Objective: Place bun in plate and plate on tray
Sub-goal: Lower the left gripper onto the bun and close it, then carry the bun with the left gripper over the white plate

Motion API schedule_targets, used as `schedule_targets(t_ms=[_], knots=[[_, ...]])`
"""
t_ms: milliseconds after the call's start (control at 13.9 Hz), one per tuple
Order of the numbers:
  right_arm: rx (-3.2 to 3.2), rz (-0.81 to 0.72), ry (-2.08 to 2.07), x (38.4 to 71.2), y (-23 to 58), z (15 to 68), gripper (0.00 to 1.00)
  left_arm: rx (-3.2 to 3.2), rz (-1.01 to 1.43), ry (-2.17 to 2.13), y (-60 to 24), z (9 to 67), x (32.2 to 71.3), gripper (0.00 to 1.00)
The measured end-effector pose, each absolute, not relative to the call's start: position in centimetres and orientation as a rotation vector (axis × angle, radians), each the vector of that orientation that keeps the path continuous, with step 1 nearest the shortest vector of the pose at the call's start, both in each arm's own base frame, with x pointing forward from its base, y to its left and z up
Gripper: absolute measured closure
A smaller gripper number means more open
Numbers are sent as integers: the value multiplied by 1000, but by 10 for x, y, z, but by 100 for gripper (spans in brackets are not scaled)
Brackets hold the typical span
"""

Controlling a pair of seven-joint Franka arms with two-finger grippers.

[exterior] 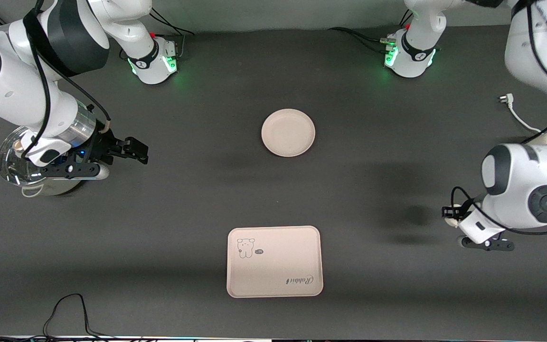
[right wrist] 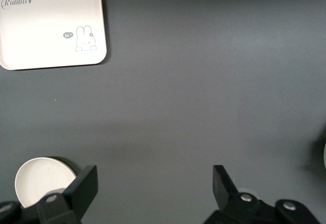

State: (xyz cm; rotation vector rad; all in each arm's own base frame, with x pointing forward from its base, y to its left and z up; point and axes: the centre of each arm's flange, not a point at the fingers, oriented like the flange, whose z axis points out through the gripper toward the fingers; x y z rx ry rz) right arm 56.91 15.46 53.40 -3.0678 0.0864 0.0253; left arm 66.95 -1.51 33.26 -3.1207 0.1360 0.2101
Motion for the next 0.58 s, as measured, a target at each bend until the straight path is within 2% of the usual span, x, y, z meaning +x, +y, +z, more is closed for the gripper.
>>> schedule_targets(t_ms=[360,577], knots=[[-3072,54,84,568,156,524,0,-3127,228,94,-93,479,614,56],[-3074,78,56,567,168,516,0,-3132,203,32,-157,525,577,55]])
